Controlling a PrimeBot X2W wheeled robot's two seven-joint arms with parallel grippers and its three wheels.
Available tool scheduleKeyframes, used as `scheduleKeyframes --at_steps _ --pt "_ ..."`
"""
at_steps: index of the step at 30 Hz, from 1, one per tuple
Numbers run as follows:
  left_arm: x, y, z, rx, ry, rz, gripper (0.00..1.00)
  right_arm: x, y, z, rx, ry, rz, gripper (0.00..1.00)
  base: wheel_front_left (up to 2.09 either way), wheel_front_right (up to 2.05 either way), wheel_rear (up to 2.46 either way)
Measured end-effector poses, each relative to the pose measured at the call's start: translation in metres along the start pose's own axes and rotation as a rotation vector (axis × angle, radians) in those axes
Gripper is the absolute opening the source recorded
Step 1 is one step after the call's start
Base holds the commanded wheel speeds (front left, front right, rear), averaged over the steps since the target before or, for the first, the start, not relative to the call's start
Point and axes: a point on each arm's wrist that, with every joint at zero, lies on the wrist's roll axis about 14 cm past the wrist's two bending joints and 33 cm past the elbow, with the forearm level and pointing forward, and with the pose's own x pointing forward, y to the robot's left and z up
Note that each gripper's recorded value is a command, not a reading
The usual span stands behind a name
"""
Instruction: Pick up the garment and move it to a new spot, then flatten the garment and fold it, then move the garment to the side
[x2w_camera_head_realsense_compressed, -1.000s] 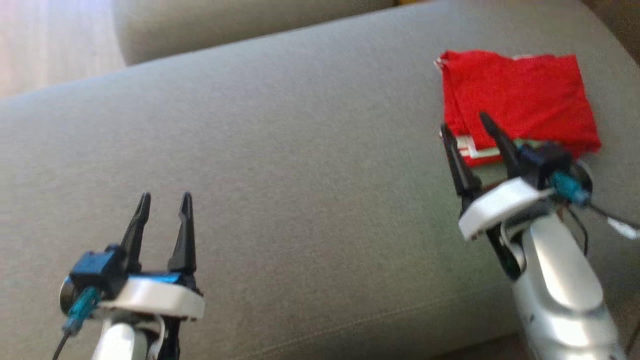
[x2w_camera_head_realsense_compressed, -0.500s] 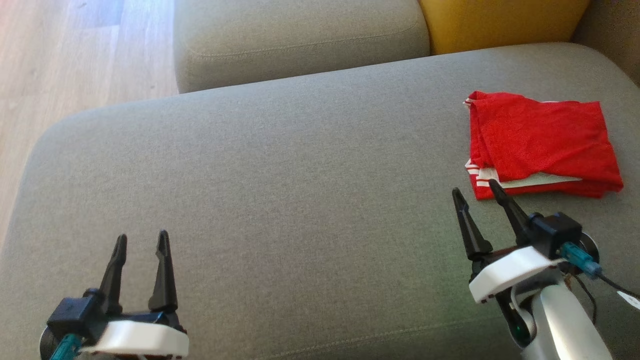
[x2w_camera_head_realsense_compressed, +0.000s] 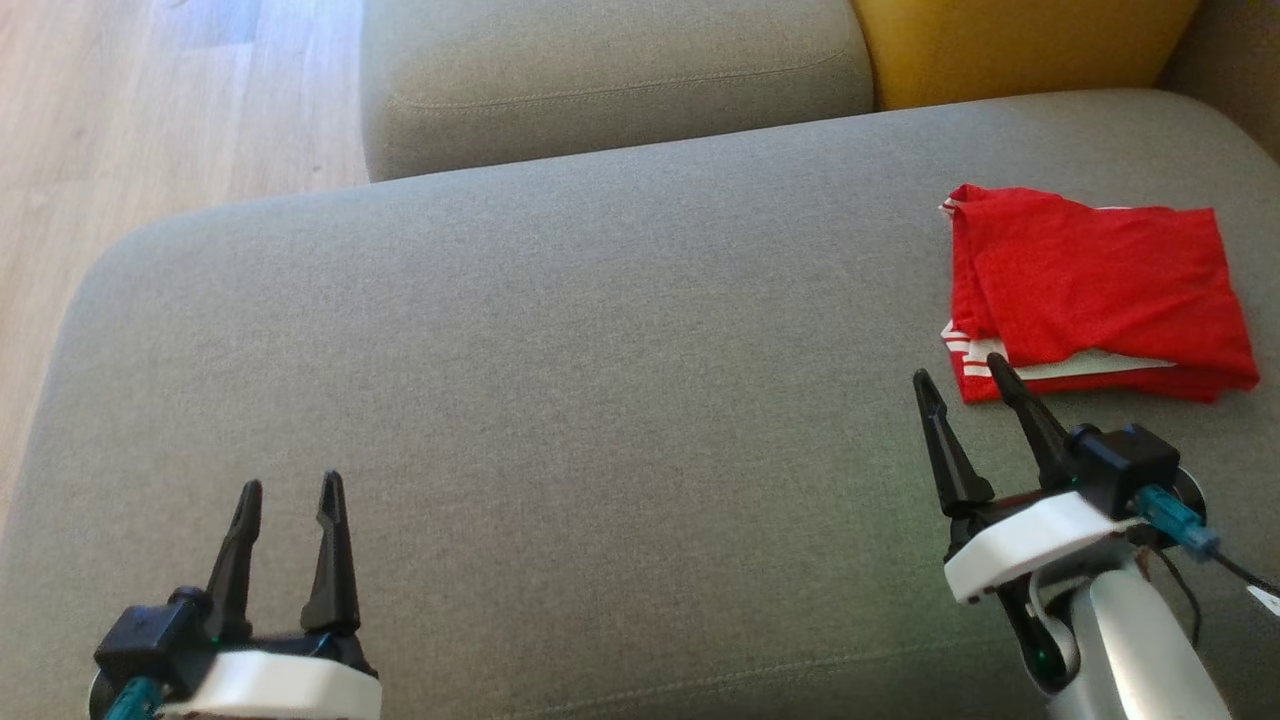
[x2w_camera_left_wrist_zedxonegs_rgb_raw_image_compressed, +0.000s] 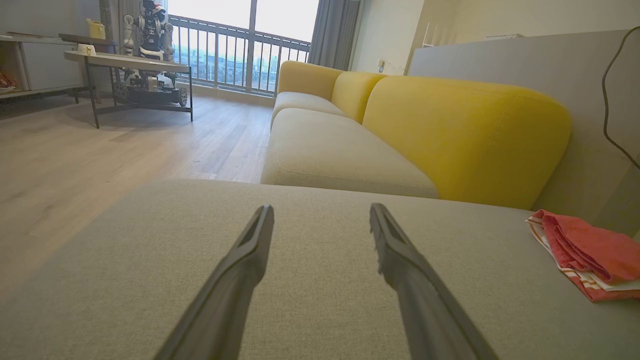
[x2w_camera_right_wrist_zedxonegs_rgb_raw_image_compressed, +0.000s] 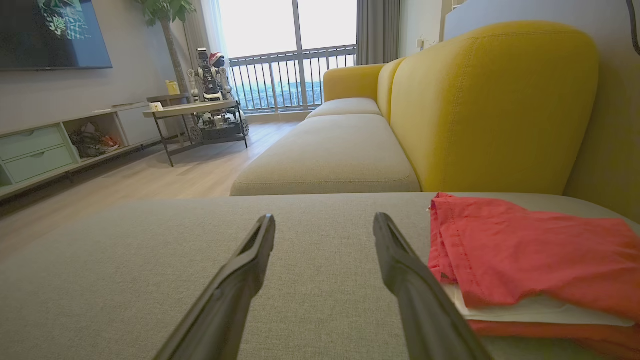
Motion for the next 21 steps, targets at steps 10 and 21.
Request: scheduleKeyframes --at_steps 10,21 --pt "0.004 -0.006 0.009 -0.011 -0.03 -0.023 1.0 -0.002 -0.003 -0.001 0.007 0.001 -0.011 1.0 0.0 0.0 0.0" --pt "-0.004 -0.001 -0.012 -0.034 0.037 0.001 0.0 -0.024 -0.011 -0.041 0.02 0.129 -0.042 0.0 0.0 0.0 0.0"
